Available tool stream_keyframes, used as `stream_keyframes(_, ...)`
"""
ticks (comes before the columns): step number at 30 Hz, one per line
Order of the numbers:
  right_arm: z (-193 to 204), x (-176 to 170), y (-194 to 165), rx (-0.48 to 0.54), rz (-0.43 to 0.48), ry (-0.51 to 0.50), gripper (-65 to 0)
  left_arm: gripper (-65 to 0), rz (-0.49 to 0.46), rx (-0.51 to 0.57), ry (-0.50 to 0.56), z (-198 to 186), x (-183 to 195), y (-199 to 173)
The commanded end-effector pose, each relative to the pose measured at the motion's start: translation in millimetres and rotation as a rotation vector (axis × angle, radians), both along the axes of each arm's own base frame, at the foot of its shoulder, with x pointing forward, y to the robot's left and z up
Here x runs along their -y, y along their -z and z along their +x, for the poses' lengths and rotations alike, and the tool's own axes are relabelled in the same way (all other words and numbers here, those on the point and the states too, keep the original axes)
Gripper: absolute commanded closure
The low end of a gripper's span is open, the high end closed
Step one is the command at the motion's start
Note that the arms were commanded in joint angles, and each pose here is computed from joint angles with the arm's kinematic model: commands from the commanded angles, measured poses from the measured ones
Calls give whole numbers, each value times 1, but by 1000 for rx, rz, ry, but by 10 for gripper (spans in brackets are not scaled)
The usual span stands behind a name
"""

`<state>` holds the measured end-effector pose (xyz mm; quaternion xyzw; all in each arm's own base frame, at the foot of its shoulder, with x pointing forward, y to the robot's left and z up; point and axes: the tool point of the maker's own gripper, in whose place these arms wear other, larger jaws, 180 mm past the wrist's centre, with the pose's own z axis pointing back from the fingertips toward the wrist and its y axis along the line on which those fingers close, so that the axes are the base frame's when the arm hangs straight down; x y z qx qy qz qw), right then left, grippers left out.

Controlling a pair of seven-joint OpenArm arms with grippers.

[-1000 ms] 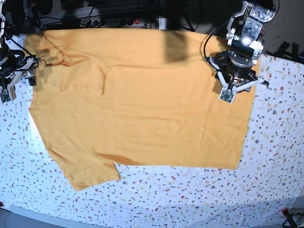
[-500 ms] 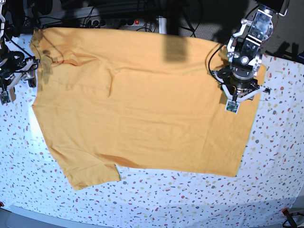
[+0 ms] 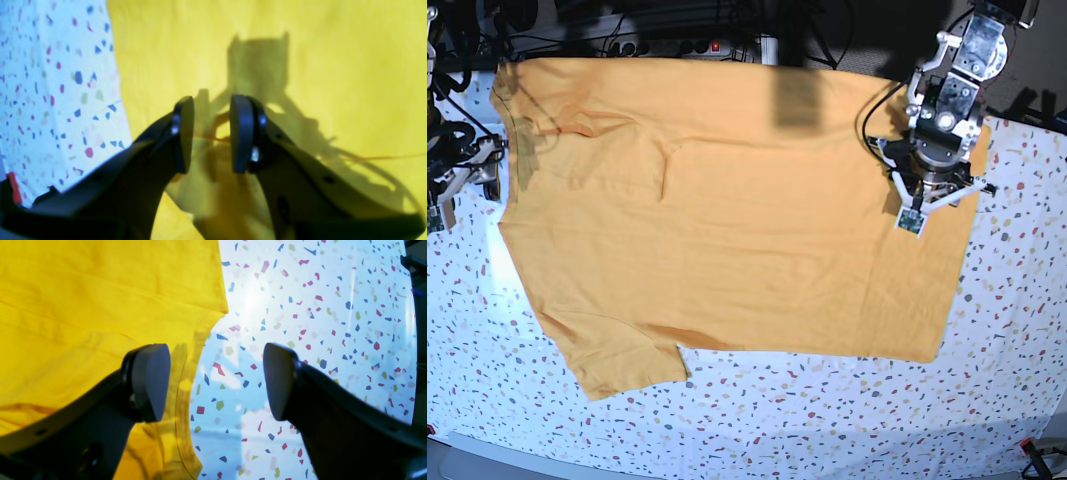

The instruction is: Fold the T-shirt properly

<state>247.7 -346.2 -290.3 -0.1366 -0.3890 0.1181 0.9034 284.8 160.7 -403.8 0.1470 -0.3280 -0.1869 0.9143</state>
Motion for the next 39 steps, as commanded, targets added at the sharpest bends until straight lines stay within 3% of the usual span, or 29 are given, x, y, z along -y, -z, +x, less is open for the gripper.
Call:
stream_keyframes(1,8,-1,-15,41,-19,-28,-425,-185,15,96,-1,17,-3,-20)
stream_keyframes(6,20,-7,-25,92,29,-35,-425,-185,20,311,82,44,8,-52)
stream_keyframes(12,43,-10,-50,182,52,-38,-425,-185,26,421,118,86,13,-95)
stream_keyframes(20,52,-24,-54,199,155,-32,-425,-185,-144,583,162,171,28,-171)
stream_keyframes(24,50,-39,-53,212,182,-62,-425,-185,-206,566,153,225,7,-168)
stream_keyframes(29,48,-63,-60,253,218,-90,-425,-185,-262,442,10,278,-48,-138)
stream_keyframes(33,45,-82,-66,277,249,-103,-425,-185,-371,293,-93,284,-78,-107)
stream_keyframes(36,43,-93,-68,290,272,-106,-425,-185,-504,211,-113,275,-76,-92)
stream_keyframes(39,41,-102,-70,306,295,-108,-425,-185,-565,181,-138,267,-74,-78)
